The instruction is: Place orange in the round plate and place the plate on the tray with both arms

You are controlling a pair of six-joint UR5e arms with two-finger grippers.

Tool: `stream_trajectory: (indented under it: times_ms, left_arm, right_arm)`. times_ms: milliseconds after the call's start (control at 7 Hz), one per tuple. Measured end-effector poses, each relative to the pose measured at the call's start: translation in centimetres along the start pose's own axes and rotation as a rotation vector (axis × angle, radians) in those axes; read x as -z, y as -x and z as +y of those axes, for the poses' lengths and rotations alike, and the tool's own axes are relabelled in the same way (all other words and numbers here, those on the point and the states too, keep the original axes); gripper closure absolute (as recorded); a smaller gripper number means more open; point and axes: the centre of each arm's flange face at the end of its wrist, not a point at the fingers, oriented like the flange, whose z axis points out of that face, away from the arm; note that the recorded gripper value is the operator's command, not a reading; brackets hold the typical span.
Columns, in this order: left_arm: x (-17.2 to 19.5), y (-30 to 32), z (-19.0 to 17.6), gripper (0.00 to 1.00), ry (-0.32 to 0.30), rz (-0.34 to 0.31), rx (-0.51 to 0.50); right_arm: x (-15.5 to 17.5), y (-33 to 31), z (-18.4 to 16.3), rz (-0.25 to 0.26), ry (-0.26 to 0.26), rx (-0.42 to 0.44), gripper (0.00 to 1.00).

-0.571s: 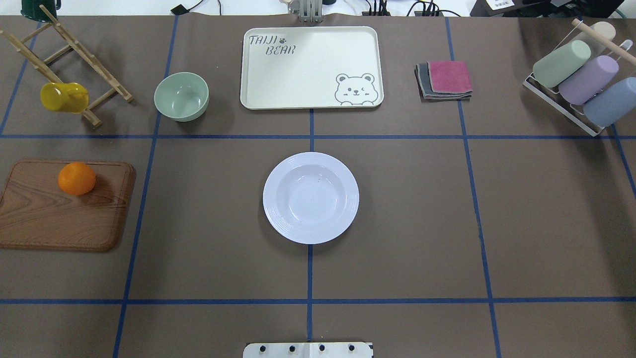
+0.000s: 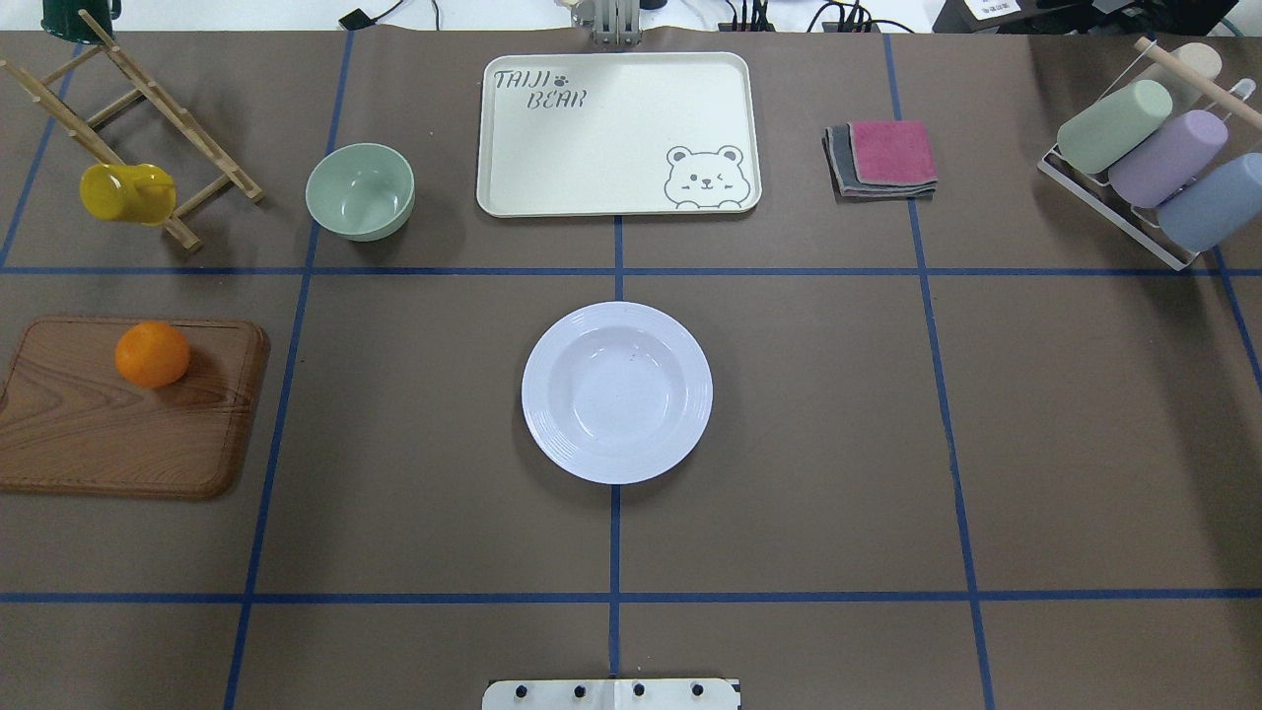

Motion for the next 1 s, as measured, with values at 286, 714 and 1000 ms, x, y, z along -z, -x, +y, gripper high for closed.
stream_trajectory:
  times_ms: [286,714,1000]
  left_arm:
    - [1.6,-1.5,-2.0,0.01,-0.097,-0.012,-0.102]
    - [1.9,-4.1,-4.1,0.01,-0.253,0.04,-0.307]
    - [-1.2,-9.1,-6.6,0.01,-0.22,0.099,-0.287]
  right_arm:
    - [0.2,1.3,-0.7,-0.001,-0.004,0.025,0.0]
    - [1.2,4.5,-2.5,-0.014,-0.027,0.066,0.0]
    - [1.5,7.0,-3.2,-0.031,-0.032,0.037,0.0]
